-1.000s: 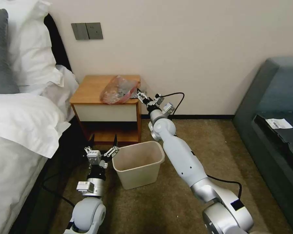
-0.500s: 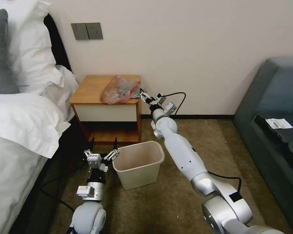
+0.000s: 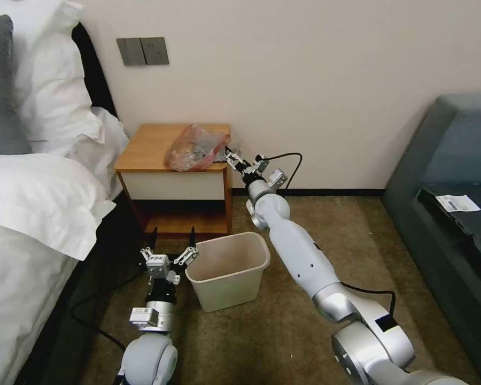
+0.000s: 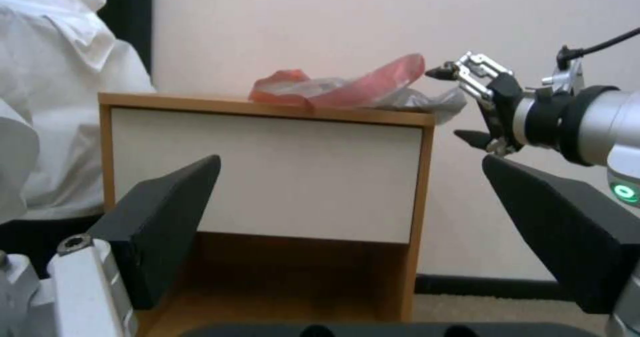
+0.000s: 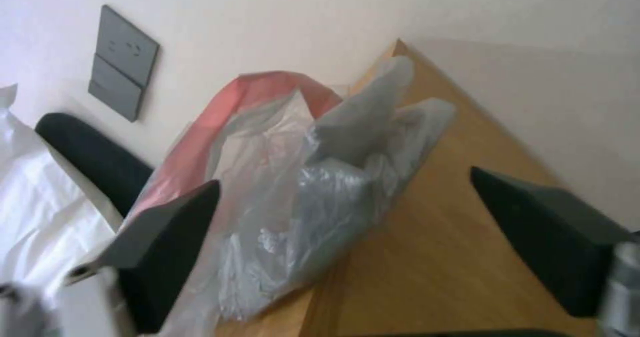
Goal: Pick up the garbage bag from the table and place it over the trash can.
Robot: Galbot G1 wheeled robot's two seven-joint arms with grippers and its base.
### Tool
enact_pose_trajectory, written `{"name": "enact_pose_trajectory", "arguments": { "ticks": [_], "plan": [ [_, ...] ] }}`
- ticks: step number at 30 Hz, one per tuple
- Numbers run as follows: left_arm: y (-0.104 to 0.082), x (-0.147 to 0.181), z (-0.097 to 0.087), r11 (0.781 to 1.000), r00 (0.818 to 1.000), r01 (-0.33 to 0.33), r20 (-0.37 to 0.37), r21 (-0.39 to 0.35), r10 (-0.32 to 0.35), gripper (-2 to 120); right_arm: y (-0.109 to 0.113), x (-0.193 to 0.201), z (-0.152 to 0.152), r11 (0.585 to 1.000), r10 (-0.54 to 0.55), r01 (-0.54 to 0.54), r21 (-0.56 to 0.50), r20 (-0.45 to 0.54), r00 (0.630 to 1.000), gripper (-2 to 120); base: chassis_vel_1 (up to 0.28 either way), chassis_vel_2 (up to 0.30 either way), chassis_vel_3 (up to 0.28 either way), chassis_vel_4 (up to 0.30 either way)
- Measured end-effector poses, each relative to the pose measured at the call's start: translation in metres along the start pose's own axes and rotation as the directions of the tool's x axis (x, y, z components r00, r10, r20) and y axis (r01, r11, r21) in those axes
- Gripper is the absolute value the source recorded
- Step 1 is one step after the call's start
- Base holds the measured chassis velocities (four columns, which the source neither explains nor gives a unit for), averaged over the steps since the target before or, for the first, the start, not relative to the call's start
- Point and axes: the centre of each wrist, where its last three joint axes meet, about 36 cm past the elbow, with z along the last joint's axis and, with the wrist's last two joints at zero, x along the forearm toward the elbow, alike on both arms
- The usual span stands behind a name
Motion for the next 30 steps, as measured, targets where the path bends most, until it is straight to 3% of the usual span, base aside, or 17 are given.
{"name": "enact_pose_trajectory", "arguments": {
  "ticks": [4, 9, 18, 23, 25, 30],
  "plan": [
    [-0.0022, 0.0016, 0.0009, 1.0, 1.0, 0.003, -0.001, 0.001, -0.003, 98, -0.0014, 0.0002, 0.0006, 1.0, -0.009, 0.009, -0.004, 0.002, 1.0, 77, 0.0, 0.0, 0.0, 0.0],
    [-0.0031, 0.0029, 0.0018, 1.0, 1.0, 0.003, -0.003, 0.0, -0.003, 98, -0.0029, 0.0003, 0.0015, 1.0, -0.005, 0.005, -0.007, -0.001, 1.0, 65, 0.0, 0.0, 0.0, 0.0],
    [-0.006, 0.0058, 0.0025, 1.0, 1.0, 0.006, -0.004, 0.0, -0.006, 98, -0.0085, -0.0003, 0.0028, 1.0, -0.01, 0.01, -0.006, 0.001, 1.0, 25, 0.0, 0.0, 0.0, 0.0],
    [-0.0063, 0.0071, 0.003, 1.0, 1.0, 0.006, -0.002, 0.0, -0.006, 98, -0.0093, -0.0004, 0.0031, 1.0, -0.014, 0.014, -0.005, 0.003, 1.0, 14, 0.0, 0.0, 0.0, 0.0],
    [-0.0064, 0.0084, 0.0037, 1.0, 1.0, 0.007, -0.004, -0.001, -0.007, 98, -0.0096, -0.0004, 0.0031, 1.0, -0.016, 0.016, -0.003, 0.006, 1.0, 3, 0.0, 0.0, 0.0, 0.0],
    [-0.0059, 0.0082, 0.0048, 1.0, 1.0, 0.007, -0.006, -0.002, -0.007, 98, -0.0086, 0.001, 0.004, 1.0, -0.02, 0.02, -0.002, 0.01, 1.0, 0, 0.0, 0.0, 0.0, 0.0]
  ]
}}
